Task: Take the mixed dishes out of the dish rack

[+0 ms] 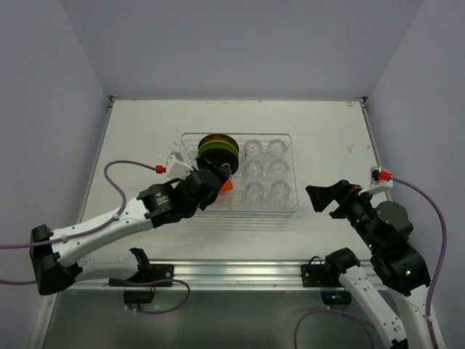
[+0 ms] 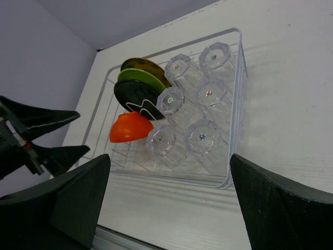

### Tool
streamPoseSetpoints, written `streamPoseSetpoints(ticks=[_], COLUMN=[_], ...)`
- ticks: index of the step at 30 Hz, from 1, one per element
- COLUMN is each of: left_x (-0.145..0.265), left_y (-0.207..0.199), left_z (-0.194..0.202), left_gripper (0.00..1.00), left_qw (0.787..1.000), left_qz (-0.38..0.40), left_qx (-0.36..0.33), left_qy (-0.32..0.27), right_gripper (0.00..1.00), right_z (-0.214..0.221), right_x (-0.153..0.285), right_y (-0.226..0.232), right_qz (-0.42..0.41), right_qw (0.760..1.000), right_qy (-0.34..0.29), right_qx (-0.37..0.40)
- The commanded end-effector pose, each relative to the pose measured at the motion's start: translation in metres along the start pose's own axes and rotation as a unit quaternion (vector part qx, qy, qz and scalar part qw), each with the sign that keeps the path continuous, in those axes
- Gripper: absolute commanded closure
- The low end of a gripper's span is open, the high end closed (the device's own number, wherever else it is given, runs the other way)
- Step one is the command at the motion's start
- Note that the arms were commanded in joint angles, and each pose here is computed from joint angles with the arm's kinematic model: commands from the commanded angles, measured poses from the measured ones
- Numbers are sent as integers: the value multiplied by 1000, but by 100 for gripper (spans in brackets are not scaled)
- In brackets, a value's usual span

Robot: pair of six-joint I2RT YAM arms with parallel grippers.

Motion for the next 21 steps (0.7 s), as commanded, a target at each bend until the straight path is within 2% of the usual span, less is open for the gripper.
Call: streamPoseSetpoints(ticks=[1, 8, 12, 16, 21], left_x=[-19, -58, -77, -86, -90], left_y=[-17, -4, 14, 20, 23], left_z=[5, 34, 45, 47, 47], left_gripper=[0, 0, 0, 0, 0], left_qw=[987, 980, 966, 962, 962], left_qz=[-37, -76, -143, -148, -125], left_qx=[117, 143, 152, 145, 157], left_qy=[-106, -119, -151, -176, -184], right_gripper=[1, 1, 1, 1, 1], right_z=[-8, -11, -10, -11, -9], right_x=[10, 8, 6, 8, 5], right_y=[7, 10, 8, 8, 9], right_qz=[-19, -26, -16, -18, -34], right_qw=[999, 999, 1000, 1000, 999], right_qy=[-24, -20, -10, -18, 3], right_qx=[-20, -10, 1, 10, 30])
Point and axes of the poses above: each gripper's point midway between its finger pads, its own x axis back along the fingers, its own y axis along the line the jaws close on, z = x × y, the point moved 9 cm from there along x, back along the fingers, and after that the axes turned 1 degree about x, right-handed, at the moved point
